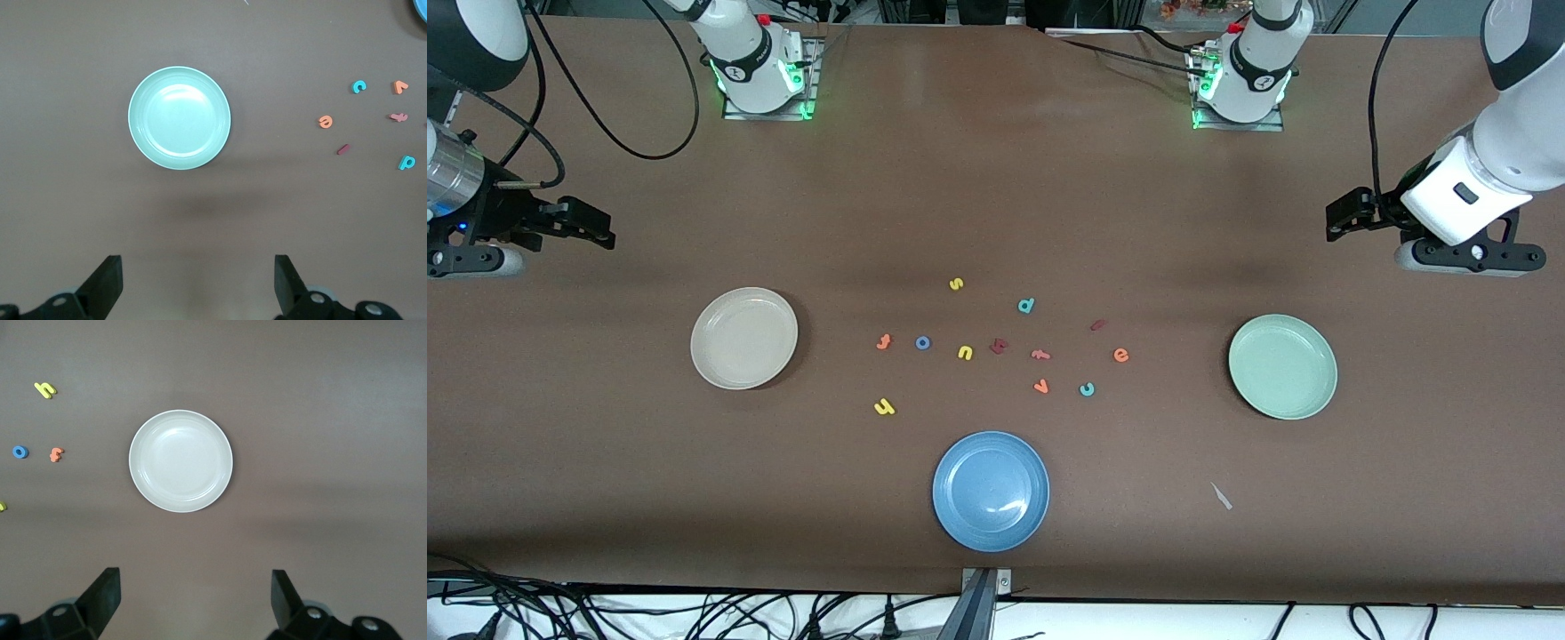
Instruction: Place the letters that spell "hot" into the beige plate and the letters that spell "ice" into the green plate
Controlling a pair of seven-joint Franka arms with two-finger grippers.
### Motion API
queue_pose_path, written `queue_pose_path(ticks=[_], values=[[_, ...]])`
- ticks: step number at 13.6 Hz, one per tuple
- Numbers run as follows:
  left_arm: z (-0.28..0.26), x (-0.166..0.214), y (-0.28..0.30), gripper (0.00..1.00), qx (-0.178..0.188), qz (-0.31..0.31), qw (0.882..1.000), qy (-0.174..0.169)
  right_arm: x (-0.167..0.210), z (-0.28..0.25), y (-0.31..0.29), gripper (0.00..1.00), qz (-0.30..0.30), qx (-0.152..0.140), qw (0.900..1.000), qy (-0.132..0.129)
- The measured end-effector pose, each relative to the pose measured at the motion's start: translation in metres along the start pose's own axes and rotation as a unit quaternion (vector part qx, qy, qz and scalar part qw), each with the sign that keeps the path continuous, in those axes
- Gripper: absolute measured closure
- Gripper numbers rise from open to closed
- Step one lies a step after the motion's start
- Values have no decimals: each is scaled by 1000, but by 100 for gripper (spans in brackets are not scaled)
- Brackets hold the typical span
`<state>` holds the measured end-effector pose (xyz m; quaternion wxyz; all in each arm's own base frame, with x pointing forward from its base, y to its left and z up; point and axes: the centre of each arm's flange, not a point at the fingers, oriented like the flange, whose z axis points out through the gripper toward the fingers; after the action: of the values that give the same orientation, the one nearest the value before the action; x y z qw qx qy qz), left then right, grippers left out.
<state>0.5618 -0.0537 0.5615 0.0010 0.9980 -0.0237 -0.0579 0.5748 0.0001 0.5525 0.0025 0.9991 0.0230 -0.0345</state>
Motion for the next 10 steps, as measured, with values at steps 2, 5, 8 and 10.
queue_pose_path(ticks=[2, 5, 8, 10], values=[[1, 0, 0, 0, 0, 0, 1000, -1, 0, 0, 0, 0, 0, 0, 1000, 0], [1, 0, 0, 0, 0, 0, 1000, -1, 0, 0, 0, 0, 0, 0, 1000, 0], [2, 0, 0, 0, 0, 0, 1000, -3, 0, 0, 0, 0, 0, 0, 1000, 0], [4, 2, 0, 0, 0, 0, 1000, -5, 0, 0, 0, 0, 0, 0, 1000, 0]])
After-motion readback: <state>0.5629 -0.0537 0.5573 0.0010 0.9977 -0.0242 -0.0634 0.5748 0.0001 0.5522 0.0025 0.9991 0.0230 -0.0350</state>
